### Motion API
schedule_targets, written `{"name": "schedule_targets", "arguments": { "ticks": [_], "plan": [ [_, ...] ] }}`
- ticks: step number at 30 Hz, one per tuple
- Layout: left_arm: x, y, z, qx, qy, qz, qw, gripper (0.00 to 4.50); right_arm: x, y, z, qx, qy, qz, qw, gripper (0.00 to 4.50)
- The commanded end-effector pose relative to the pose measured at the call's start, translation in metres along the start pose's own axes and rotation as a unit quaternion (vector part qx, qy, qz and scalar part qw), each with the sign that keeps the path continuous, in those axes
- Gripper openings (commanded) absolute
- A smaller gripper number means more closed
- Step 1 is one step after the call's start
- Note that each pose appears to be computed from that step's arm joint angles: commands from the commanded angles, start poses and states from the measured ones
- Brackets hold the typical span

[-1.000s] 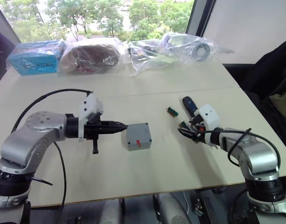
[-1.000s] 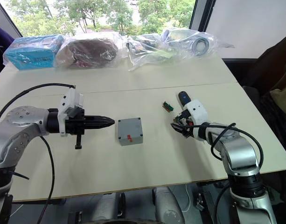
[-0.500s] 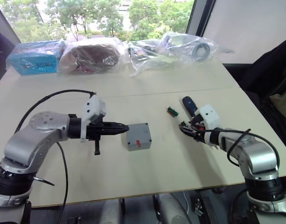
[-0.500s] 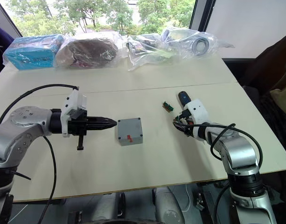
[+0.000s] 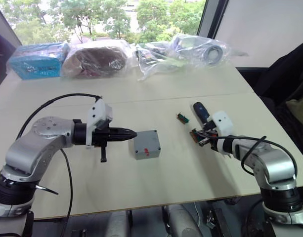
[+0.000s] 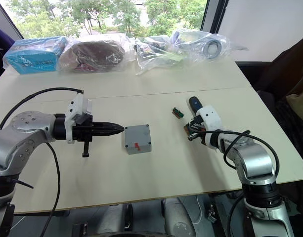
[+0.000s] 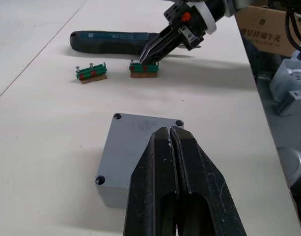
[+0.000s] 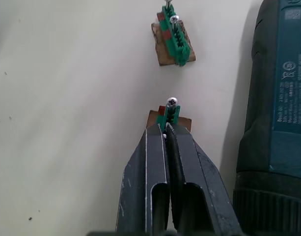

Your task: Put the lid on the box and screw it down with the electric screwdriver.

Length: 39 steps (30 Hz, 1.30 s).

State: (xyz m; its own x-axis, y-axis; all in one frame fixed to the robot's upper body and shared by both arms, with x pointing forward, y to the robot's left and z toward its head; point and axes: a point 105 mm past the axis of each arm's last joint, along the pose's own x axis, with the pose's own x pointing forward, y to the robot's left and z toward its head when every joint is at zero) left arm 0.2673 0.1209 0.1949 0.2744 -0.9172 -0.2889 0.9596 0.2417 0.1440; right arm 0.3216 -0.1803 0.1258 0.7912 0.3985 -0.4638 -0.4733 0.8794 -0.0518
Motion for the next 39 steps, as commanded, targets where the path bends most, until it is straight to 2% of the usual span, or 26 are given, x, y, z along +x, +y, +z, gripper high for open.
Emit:
{"name": "schedule_targets", "arguments": {
  "ticks": [1,4,7,12,17,26,33,39],
  "plan": [
    [-0.007,-0.001,0.004,0.017,0.000,0.010,1.000,0.00,-0.018,-0.002,0.044,-0.020,-0.072,-0.002,0.997,0.07],
    [-0.010,-0.001,0.001,0.013,0.004,0.015,1.000,0.00,-0.022,0.006,0.058,-0.020,-0.084,0.014,0.996,0.07],
    [-0.013,0.000,-0.003,0.012,0.012,0.020,1.000,0.00,-0.020,0.039,0.076,-0.039,-0.096,0.082,0.991,0.07],
    [-0.018,0.002,-0.005,0.008,0.016,0.028,0.999,0.00,-0.012,0.076,0.091,-0.074,-0.106,0.147,0.981,0.07],
    [-0.020,0.006,-0.011,0.006,0.022,0.040,0.999,0.00,0.010,0.105,0.088,-0.091,-0.090,0.191,0.973,0.07],
    [-0.018,0.003,-0.012,0.004,0.019,0.043,0.999,0.00,0.023,0.114,0.079,-0.110,-0.067,0.212,0.969,0.07],
    [-0.018,0.003,-0.012,0.004,0.019,0.043,0.999,0.00,0.023,0.115,0.076,-0.117,-0.060,0.219,0.967,0.07],
    [-0.016,0.002,-0.012,0.005,0.018,0.040,0.999,0.00,0.014,0.111,0.085,-0.118,-0.076,0.217,0.966,0.07]
  ]
}}
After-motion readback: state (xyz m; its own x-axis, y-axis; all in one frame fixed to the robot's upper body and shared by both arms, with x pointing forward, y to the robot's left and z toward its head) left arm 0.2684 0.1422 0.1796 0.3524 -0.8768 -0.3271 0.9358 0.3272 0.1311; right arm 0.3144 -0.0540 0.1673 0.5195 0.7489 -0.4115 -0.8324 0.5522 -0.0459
